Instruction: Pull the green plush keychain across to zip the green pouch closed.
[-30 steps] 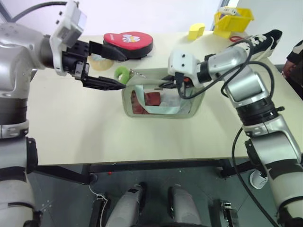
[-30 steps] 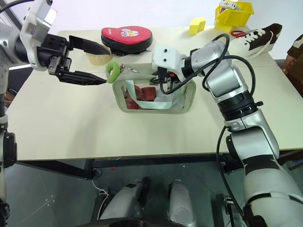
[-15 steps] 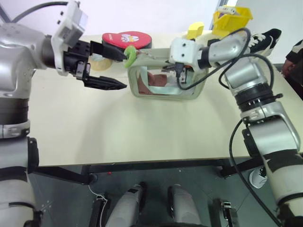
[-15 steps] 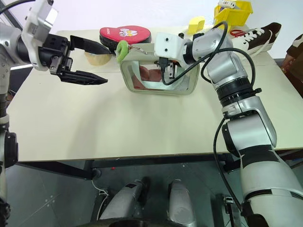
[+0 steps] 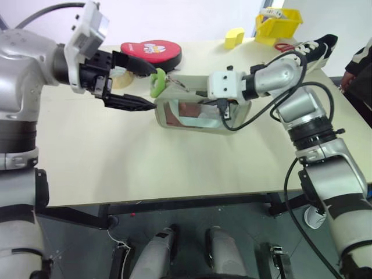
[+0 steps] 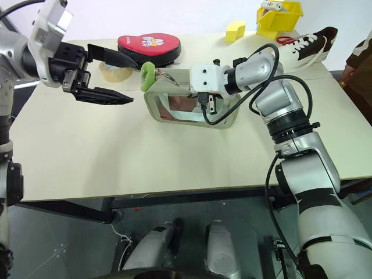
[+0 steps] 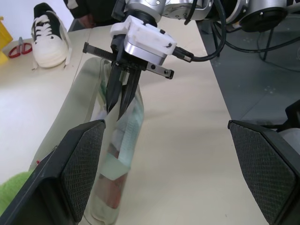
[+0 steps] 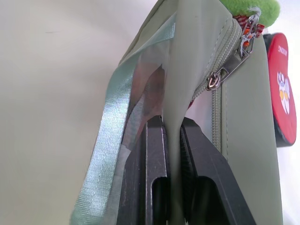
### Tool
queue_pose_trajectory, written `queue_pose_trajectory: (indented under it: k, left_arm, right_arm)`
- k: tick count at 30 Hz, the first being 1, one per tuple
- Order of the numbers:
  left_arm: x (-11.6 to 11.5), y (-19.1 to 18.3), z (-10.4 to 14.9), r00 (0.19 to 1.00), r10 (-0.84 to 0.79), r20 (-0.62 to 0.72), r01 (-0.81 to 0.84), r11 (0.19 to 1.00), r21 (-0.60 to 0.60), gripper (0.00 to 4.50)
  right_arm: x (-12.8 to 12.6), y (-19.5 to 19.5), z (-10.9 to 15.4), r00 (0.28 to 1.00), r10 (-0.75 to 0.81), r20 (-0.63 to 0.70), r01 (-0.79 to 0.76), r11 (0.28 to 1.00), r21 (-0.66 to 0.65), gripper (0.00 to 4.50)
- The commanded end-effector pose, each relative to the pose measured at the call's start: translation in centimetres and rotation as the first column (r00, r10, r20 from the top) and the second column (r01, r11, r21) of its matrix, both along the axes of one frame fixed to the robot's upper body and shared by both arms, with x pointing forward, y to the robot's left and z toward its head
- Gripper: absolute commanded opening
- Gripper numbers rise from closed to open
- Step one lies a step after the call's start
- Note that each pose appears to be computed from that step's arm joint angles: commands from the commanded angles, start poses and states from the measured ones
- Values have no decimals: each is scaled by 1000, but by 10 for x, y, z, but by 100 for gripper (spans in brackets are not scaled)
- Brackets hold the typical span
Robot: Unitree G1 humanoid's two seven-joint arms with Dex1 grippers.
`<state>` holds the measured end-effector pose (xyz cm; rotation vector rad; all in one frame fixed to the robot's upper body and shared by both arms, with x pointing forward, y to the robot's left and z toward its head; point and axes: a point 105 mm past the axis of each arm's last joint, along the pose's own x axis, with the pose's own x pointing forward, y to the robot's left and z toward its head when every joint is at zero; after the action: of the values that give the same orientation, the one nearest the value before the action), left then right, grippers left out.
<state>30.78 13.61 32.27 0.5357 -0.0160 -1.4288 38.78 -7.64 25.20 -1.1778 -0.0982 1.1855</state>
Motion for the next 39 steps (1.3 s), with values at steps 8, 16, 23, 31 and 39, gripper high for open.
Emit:
queue_pose_trajectory:
  k: [8,16,23,31,39]
  left_arm:
    - [-7,0,11,999,-21,49,22,1000,-4,450]
    - [-8,-2,10,999,-22,43,23,1000,-13,450]
    - [-5,0,8,999,-8,36,9,1000,-20,450]
    - [35,39,1,954,298,15,-293,946,-137,450]
    - [67,44,-5,907,422,-6,-410,877,-251,450]
  right_arm:
    - [-5,-1,28,994,54,91,-58,997,41,29]
    - [0,-7,31,995,29,96,-35,998,60,29]
    - [3,-13,32,996,-10,93,2,996,87,256]
    - [-27,-67,52,979,-189,71,175,969,172,405]
    - [-25,-97,31,936,-353,3,343,911,228,405]
